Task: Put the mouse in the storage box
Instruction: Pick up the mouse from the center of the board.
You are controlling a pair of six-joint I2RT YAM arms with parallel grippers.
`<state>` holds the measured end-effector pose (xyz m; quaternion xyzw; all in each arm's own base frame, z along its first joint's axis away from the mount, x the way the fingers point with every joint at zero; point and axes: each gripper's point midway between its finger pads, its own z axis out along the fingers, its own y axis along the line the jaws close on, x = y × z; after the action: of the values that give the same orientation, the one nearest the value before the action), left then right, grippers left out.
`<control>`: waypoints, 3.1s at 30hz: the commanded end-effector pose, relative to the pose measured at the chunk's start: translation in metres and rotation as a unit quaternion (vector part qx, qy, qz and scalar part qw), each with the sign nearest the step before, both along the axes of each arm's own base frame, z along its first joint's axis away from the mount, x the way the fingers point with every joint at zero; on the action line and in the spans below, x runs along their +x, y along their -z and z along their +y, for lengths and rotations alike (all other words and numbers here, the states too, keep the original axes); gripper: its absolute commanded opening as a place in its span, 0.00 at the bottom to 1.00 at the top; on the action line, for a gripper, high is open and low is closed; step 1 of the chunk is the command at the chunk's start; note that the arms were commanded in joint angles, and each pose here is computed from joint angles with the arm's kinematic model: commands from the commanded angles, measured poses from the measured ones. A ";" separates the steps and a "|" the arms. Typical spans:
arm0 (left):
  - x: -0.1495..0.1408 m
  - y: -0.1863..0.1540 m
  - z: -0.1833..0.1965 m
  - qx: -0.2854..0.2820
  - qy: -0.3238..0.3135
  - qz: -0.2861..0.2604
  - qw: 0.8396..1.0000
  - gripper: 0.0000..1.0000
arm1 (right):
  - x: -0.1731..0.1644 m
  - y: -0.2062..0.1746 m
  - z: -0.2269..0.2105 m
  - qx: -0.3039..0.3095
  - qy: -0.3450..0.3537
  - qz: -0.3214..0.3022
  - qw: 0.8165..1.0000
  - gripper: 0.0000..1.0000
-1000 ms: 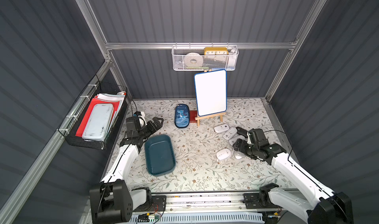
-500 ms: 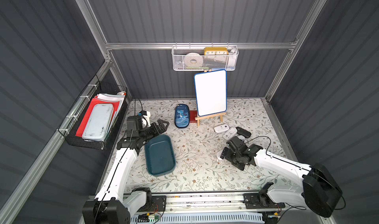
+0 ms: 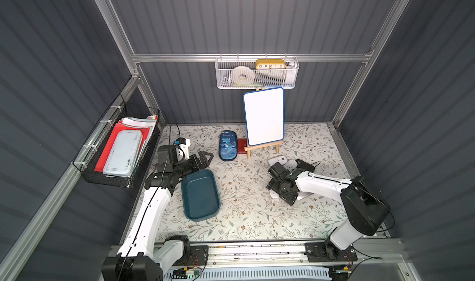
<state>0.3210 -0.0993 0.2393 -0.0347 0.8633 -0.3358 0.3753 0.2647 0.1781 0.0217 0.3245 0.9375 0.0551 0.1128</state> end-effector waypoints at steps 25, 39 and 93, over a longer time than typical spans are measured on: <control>0.002 0.016 -0.003 0.001 0.013 0.020 1.000 0.99 | 0.005 0.034 -0.019 -0.082 -0.030 0.065 0.994 0.72; -0.016 -0.004 -0.041 -0.078 0.100 0.001 0.992 0.99 | 0.027 -0.045 0.020 0.090 -0.042 -0.084 0.991 0.38; -0.093 0.101 -0.269 -0.022 0.257 0.043 0.965 0.04 | -0.002 -0.104 0.074 0.400 0.058 -0.127 0.906 0.39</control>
<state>0.2278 -0.3651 0.1361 0.1716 0.8506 -0.4348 0.2407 0.2640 0.2456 0.1193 0.4023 0.7953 0.4433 0.0957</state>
